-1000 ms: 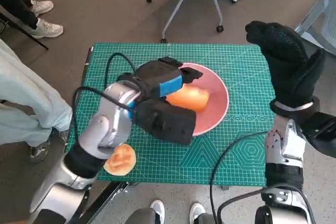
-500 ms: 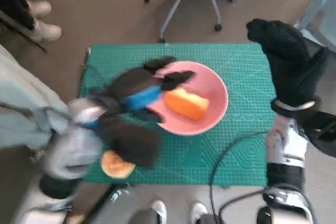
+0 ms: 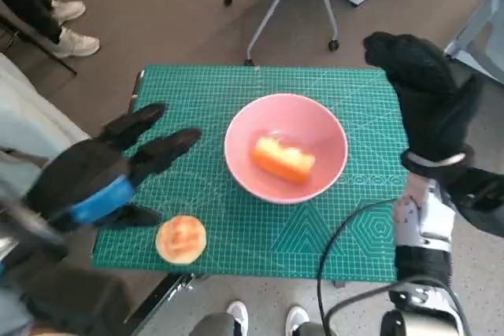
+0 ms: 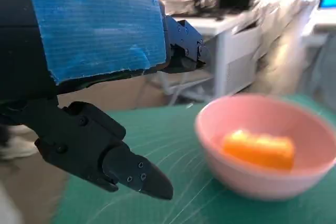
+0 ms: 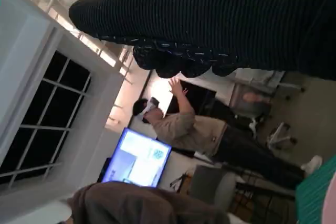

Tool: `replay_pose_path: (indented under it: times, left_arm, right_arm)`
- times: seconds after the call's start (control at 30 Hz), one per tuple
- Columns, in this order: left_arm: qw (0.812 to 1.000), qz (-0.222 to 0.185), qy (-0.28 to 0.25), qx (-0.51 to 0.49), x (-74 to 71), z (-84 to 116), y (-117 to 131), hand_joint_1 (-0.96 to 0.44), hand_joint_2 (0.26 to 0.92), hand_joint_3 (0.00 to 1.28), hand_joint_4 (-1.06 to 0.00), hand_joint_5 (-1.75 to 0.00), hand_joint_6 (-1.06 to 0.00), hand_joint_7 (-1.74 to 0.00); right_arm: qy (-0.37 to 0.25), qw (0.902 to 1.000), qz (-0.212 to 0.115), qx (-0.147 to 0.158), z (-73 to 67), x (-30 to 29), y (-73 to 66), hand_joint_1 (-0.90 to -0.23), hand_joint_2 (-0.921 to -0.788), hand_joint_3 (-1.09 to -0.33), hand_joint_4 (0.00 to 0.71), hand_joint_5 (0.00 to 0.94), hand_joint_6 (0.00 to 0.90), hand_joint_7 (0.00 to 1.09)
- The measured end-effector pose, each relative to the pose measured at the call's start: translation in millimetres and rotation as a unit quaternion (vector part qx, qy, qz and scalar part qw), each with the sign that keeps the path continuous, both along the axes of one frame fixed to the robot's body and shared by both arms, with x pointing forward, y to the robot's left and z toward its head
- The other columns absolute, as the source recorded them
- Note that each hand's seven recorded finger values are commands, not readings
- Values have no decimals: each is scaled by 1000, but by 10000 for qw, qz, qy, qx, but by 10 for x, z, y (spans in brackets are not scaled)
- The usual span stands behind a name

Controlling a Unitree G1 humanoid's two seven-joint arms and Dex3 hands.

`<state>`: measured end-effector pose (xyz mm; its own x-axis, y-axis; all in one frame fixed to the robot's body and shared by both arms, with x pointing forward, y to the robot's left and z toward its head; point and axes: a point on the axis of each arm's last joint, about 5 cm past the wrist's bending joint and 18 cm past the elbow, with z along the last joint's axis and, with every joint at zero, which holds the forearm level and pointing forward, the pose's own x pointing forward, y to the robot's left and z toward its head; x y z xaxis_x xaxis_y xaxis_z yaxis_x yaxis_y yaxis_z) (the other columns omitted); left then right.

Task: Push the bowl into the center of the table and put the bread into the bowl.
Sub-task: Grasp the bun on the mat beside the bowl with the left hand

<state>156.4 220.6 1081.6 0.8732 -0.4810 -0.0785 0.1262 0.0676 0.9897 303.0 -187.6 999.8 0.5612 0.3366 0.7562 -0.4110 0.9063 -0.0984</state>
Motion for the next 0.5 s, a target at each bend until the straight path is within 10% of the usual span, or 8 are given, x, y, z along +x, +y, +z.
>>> replay_pose_path:
  times: [0.5]
  left_arm:
    - [9973,218,697,4,-102,-137,25,-521,687,0,-167,-17,-303,-12]
  right_arm:
    - [41,9999,104,-61,26,14,31,-666,-921,-840,155,4,5,456]
